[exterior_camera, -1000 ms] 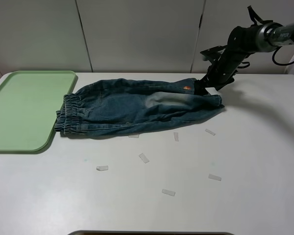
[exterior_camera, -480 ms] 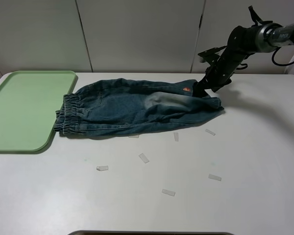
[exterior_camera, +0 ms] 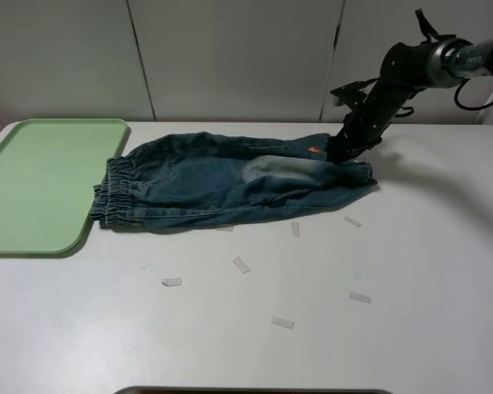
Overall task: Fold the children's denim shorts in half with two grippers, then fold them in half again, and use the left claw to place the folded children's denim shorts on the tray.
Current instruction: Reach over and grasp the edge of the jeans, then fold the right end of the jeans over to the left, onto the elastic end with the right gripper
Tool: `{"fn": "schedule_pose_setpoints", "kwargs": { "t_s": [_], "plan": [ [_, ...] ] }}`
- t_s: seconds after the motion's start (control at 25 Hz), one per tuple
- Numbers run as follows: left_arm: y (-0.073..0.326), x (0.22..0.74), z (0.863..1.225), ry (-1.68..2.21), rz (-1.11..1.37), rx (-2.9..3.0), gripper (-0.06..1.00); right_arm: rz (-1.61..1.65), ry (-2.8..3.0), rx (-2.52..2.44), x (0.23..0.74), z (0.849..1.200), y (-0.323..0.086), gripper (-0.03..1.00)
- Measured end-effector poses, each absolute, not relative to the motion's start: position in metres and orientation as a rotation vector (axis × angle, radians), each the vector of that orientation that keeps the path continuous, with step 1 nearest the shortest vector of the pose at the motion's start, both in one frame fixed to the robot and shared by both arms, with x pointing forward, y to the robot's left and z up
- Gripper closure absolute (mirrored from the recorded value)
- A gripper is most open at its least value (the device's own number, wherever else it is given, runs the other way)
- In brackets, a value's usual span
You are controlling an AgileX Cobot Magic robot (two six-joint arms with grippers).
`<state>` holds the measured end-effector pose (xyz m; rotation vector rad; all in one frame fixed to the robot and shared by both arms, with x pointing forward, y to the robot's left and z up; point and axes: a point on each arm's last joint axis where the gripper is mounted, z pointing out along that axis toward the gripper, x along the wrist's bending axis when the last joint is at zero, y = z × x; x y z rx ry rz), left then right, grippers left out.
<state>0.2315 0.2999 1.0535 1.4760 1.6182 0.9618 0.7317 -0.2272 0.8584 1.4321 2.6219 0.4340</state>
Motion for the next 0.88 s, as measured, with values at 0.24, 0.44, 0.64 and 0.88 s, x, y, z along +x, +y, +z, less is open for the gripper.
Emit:
{"fn": "schedule_pose_setpoints", "kwargs": {
  "t_s": [0.24, 0.44, 0.64, 0.88],
  "plan": [
    [0.3, 0.232, 1.054, 1.618, 0.962, 1.476, 0.02, 0.451, 2.649, 1.48, 0.728, 0.858, -0.224, 0.76],
    [0.3, 0.232, 1.054, 1.618, 0.962, 1.476, 0.02, 0.46, 2.661, 1.497, 0.727, 0.858, -0.222, 0.95],
    [0.3, 0.232, 1.054, 1.618, 0.962, 1.476, 0.02, 0.454, 2.654, 1.508, 0.727, 0.859, -0.222, 0.95],
    [0.3, 0.232, 1.054, 1.618, 0.962, 1.477, 0.02, 0.368, 2.605, 1.531, 0.725, 0.87, -0.221, 0.95]
  ]
}}
